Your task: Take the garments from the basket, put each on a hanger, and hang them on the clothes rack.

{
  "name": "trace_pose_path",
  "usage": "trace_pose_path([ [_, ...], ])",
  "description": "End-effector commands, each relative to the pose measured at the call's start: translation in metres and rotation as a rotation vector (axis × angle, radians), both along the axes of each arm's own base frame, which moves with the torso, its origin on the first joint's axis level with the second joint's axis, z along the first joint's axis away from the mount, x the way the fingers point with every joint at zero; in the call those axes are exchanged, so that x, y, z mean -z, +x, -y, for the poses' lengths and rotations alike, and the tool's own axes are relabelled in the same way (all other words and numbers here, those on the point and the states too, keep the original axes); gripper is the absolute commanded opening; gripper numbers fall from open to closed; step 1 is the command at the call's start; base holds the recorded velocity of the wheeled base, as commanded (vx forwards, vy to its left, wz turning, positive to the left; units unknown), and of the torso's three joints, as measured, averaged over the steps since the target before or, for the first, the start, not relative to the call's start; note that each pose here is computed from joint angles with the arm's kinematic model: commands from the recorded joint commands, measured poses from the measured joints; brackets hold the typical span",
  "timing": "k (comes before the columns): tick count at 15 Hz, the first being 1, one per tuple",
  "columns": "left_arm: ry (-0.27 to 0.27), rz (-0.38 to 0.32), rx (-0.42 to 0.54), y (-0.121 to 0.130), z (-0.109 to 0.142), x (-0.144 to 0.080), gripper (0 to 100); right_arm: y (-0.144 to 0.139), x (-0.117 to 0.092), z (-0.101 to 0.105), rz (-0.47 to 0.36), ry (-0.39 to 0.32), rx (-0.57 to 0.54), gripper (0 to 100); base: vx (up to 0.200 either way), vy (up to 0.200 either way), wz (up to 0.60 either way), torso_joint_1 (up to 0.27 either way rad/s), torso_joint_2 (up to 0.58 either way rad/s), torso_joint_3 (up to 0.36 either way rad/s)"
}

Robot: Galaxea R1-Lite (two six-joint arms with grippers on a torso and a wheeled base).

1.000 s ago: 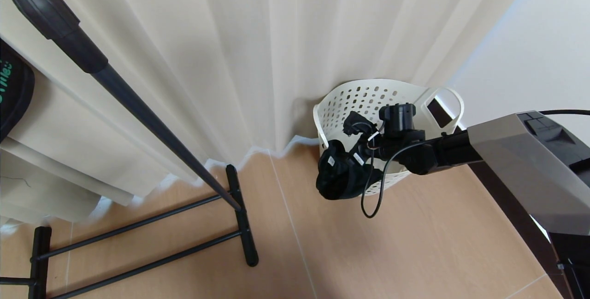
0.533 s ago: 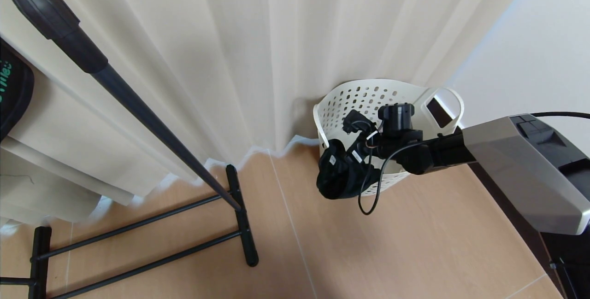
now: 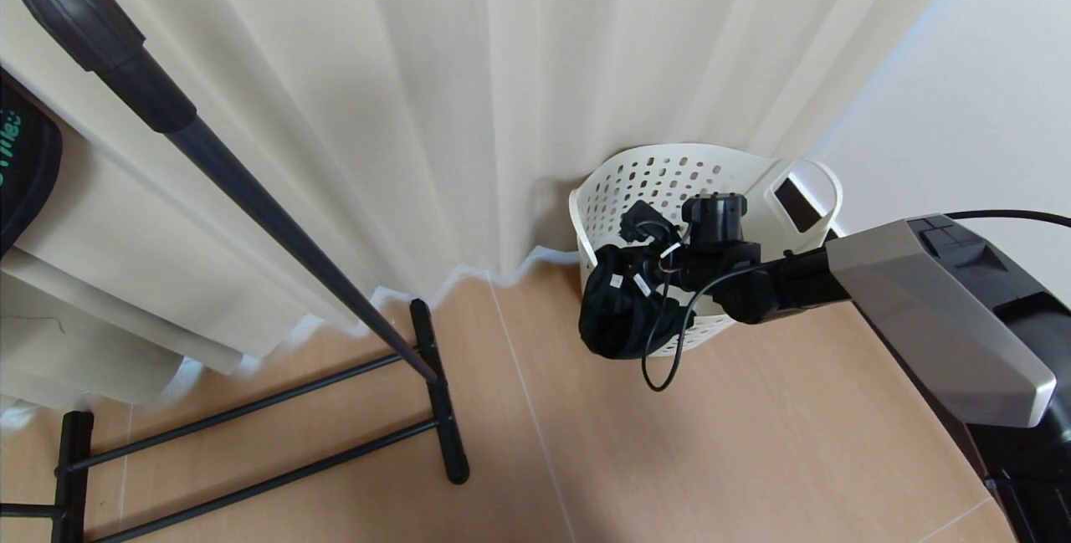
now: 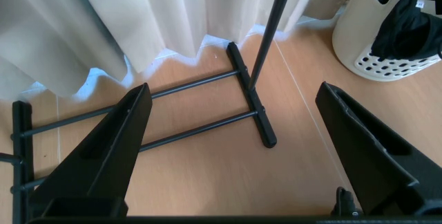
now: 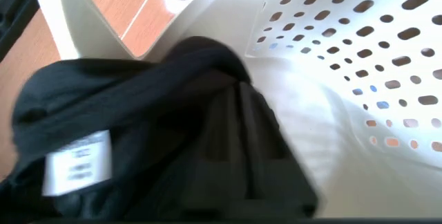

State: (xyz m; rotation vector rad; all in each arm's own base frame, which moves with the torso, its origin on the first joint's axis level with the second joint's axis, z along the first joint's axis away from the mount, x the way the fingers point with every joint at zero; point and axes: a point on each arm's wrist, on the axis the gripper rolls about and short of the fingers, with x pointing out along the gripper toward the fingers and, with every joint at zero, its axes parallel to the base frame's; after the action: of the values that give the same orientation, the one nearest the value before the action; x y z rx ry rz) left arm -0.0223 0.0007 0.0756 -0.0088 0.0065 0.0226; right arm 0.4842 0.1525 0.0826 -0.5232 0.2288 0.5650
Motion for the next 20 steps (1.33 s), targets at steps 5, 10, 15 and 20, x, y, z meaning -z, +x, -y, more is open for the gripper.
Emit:
trace_pose_path([
  [5, 0.000, 0.000, 0.000, 0.000, 0.000, 0.000, 100, -0.002, -0.012, 0.002, 0.024, 0.040, -0.010, 0, 0.000, 0.000, 0.00, 0.000, 0.00, 0.000],
  [10, 0.000, 0.000, 0.000, 0.000, 0.000, 0.000, 100, -0.021, -0.024, 0.002, 0.038, 0.078, -0.064, 0, 0.000, 0.000, 0.00, 0.000, 0.00, 0.000],
  [15, 0.000, 0.000, 0.000, 0.000, 0.000, 0.000, 100, -0.045, -0.040, 0.002, 0.089, 0.121, -0.166, 0, 0.000, 0.000, 0.00, 0.000, 0.00, 0.000],
  [20, 0.000, 0.000, 0.000, 0.000, 0.000, 0.000, 100, -0.059, -0.052, -0.002, 0.001, 0.075, -0.117, 0, 0.000, 0.000, 0.00, 0.000, 0.00, 0.000],
])
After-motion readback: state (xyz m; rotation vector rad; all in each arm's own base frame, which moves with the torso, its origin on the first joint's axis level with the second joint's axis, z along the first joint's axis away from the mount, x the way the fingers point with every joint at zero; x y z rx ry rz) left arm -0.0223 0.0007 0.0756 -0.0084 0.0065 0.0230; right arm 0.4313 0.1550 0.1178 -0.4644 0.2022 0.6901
